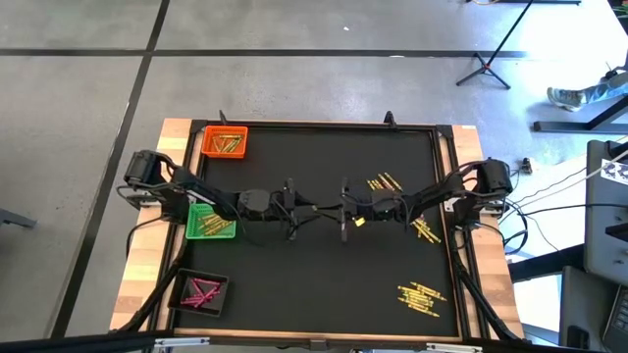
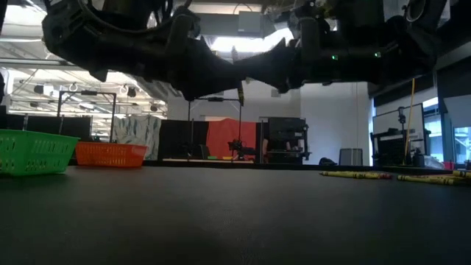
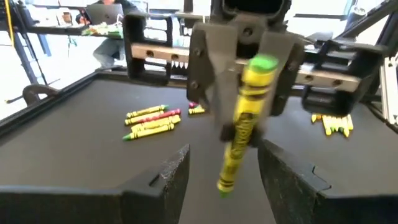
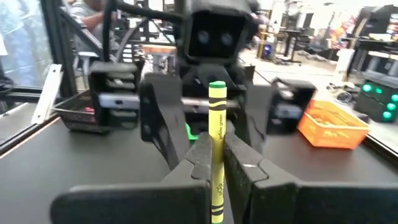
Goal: Sort crayons
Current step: Put the green crayon into the orange bin
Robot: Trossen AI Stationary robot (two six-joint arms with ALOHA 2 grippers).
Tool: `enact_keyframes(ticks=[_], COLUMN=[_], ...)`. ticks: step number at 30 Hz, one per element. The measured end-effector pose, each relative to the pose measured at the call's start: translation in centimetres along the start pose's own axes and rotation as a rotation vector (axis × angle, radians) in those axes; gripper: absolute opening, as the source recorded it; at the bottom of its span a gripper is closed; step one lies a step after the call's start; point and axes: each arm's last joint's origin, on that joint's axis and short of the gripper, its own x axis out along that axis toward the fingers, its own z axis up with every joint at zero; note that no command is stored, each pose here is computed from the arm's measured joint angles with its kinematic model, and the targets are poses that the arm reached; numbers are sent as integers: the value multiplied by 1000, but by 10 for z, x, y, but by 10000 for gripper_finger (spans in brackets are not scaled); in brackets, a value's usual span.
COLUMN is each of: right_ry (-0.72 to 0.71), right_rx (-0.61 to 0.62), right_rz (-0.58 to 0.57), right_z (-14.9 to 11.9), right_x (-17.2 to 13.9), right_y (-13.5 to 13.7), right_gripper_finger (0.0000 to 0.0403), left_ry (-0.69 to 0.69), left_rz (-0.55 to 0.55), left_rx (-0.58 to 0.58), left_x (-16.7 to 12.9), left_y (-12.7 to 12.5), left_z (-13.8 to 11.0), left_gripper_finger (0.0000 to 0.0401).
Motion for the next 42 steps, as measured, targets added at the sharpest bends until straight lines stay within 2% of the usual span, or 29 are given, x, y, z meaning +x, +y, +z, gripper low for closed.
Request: enact_keyframes(ticks=[10, 13, 24, 26, 28, 31, 34, 38, 42], right_ry=[15, 15, 19, 17, 20, 24, 25, 14, 34], right_rx=[-10, -11, 22, 62, 97, 101, 105, 99, 66], right_rz=[13, 13, 6, 6, 6, 8, 45, 87, 85], right_z=[0, 0, 4, 5, 6, 6, 7, 20, 29], right_x=[2, 2, 7, 8, 9, 9, 9, 1, -20], right_y=[0, 0, 0, 0, 0, 0, 1, 1, -1], right_gripper_finger=[17, 17, 17, 17, 17, 20, 43, 96, 136], left_ry=[0, -8, -15, -15, -16, -9, -5, 59, 179], left_rz=[20, 24, 26, 26, 25, 25, 25, 36, 128], left_rx=[13, 31, 58, 71, 71, 72, 75, 94, 122], left_x=[5, 4, 4, 4, 4, 4, 4, -1, -14], left_y=[-8, -11, -11, -11, -11, -11, -11, -10, -4], left_z=[-4, -3, -3, -3, -2, -3, -3, -2, 4], left_gripper_finger=[171, 160, 41, 19, 8, 10, 12, 12, 13])
